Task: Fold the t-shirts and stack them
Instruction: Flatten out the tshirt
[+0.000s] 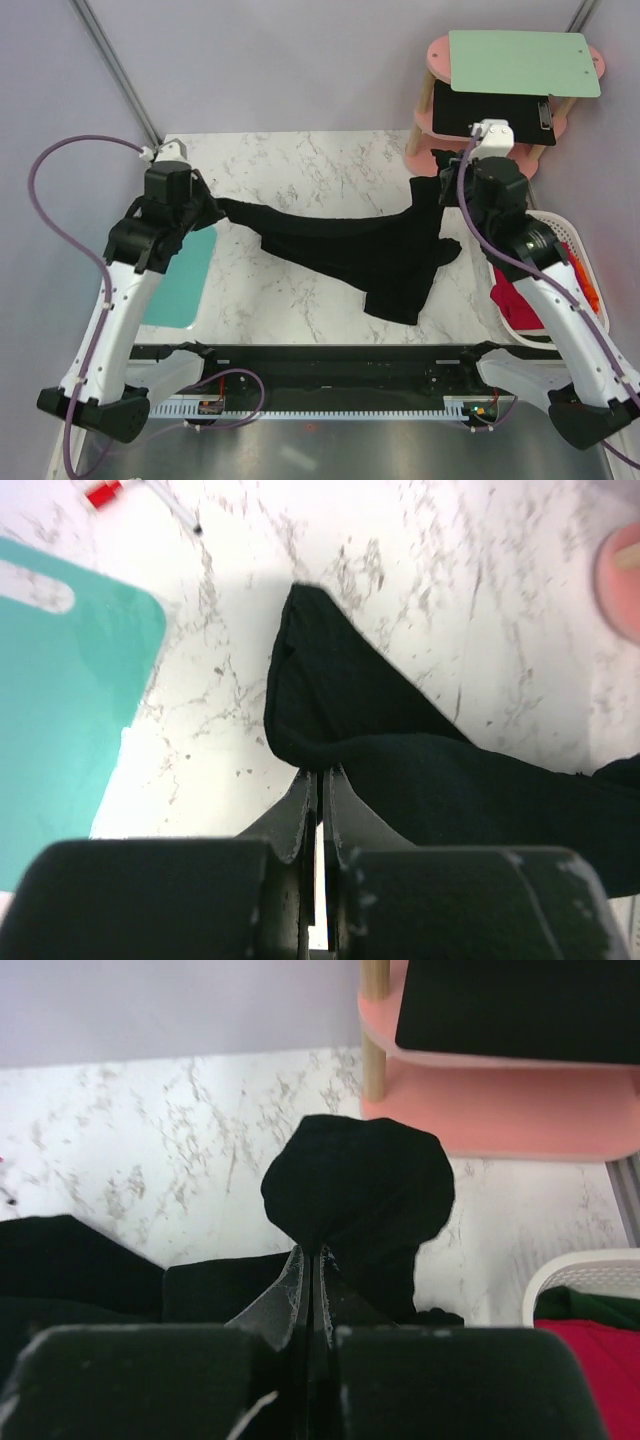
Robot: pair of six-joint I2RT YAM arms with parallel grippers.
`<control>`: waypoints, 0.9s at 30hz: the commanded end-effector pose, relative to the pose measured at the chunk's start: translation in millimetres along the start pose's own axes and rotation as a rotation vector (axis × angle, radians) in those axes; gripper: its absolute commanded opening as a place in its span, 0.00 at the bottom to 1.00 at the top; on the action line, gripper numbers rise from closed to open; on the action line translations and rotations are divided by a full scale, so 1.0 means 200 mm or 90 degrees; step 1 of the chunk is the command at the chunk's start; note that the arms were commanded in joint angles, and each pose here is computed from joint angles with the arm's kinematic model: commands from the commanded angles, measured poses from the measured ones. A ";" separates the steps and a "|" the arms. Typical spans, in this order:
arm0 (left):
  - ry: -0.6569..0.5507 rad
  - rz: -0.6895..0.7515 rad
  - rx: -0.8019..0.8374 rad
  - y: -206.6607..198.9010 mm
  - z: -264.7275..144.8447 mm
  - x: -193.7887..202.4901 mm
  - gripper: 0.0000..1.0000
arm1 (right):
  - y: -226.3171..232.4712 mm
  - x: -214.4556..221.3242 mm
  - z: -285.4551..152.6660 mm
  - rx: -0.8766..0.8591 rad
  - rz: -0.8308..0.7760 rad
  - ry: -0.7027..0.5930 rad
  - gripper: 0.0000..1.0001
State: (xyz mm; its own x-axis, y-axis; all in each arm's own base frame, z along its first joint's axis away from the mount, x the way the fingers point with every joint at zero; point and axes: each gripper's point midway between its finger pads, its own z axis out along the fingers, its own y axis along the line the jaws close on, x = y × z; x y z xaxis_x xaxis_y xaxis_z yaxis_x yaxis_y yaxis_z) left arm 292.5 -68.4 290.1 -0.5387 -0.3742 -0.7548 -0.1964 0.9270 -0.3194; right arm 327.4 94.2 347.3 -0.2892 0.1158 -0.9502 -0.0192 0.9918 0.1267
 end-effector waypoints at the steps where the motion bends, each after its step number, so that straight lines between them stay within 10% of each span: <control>1: -0.102 0.011 -0.004 0.05 -0.32 -0.20 0.02 | 0.03 -0.37 -0.29 -0.072 0.029 -0.144 0.00; 27: -0.377 -0.016 0.185 0.03 -1.46 -0.61 0.02 | -0.16 -1.02 -1.36 -0.184 0.100 -0.450 0.00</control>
State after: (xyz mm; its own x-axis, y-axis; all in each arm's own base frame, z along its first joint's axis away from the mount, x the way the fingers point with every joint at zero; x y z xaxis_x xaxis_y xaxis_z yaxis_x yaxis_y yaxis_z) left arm 126.2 -16.1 537.8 -0.0054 -0.4583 -0.8888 0.0670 0.8866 -0.4576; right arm 151.9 42.8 580.9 0.2636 0.3415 -0.9022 -0.3119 0.9152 0.2553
